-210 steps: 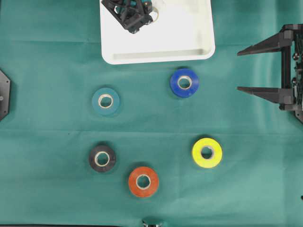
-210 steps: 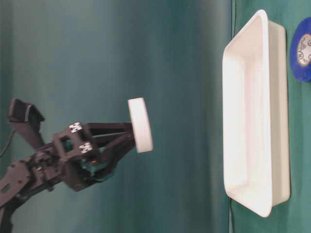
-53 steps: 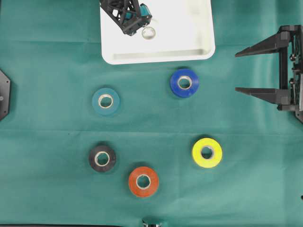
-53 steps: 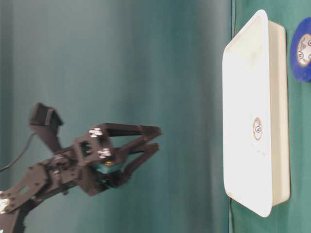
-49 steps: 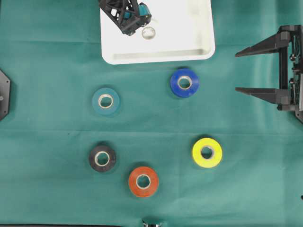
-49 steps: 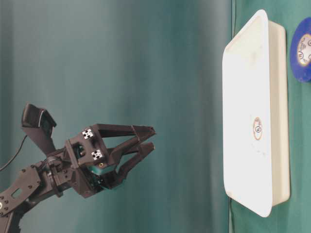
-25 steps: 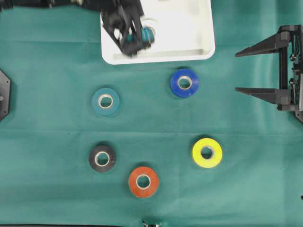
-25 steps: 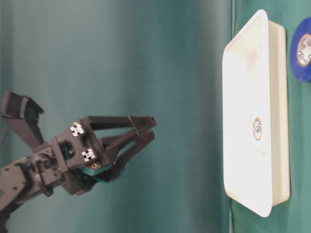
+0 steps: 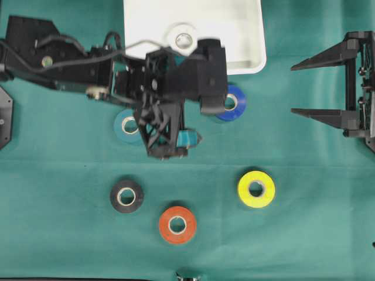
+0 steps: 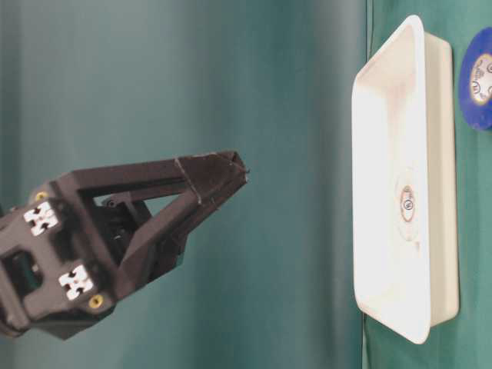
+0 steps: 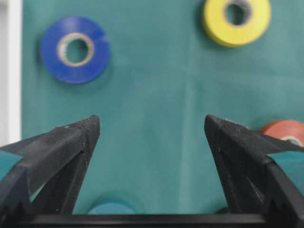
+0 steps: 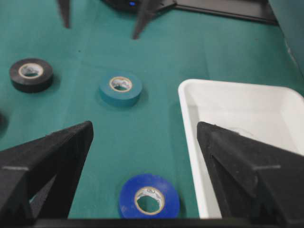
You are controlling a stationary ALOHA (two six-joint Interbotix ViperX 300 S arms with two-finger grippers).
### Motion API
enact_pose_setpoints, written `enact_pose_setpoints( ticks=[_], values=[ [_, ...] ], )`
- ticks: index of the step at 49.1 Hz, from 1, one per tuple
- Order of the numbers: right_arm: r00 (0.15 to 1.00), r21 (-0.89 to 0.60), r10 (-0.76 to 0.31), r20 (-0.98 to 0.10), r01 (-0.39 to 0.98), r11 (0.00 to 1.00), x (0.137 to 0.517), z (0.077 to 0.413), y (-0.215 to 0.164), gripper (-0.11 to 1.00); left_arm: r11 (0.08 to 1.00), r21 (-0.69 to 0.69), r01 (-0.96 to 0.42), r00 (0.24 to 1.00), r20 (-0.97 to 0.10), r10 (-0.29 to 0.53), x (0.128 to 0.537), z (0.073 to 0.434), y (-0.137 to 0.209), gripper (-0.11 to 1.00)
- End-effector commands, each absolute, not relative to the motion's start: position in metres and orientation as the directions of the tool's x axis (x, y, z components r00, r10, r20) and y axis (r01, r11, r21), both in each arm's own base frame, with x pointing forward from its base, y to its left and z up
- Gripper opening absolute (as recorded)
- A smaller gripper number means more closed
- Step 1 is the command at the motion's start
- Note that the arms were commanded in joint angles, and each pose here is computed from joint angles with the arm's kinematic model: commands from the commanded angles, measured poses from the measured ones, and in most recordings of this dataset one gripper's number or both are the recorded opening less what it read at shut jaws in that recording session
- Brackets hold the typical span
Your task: Pick up the tape from a random location and place it into the white case.
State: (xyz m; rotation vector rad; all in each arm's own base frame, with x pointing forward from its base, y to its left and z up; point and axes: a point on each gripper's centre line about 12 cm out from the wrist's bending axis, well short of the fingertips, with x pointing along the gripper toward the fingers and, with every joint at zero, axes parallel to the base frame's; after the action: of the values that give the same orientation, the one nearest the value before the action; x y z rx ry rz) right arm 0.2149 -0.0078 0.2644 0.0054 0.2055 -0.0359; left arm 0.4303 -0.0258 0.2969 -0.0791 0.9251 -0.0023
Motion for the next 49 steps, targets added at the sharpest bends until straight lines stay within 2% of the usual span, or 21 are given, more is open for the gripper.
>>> enact_pose_setpoints(
  ticks=[1, 22, 32, 49],
  values=[
    [0.984, 0.006, -0.035, -0.172, 0.037, 0.999, 0.218, 0.276, -0.008, 0.90, 0.997, -0.076, -0.033, 0.646, -0.762, -0.037, 0.427, 0.317, -0.024, 0.99],
    [0.980, 0.011, -0.036, -0.194, 0.039, 0.999, 0.218, 0.277, -0.008, 0.90, 0.996, -0.070, -0.048, 0.659, -0.752, -0.021, 0.410, 0.325, -0.014, 0.99],
    [0.979, 0.011, -0.036, -0.200, 0.039, 0.999, 0.217, 0.277, -0.008, 0.90, 0.996, -0.077, -0.047, 0.712, -0.702, -0.021, 0.382, 0.336, -0.012, 0.99],
    [0.978, 0.011, -0.036, -0.207, 0.039, 0.999, 0.216, 0.278, -0.008, 0.90, 0.992, -0.094, -0.080, 0.831, -0.556, 0.014, 0.314, 0.341, 0.005, 0.99]
  ],
)
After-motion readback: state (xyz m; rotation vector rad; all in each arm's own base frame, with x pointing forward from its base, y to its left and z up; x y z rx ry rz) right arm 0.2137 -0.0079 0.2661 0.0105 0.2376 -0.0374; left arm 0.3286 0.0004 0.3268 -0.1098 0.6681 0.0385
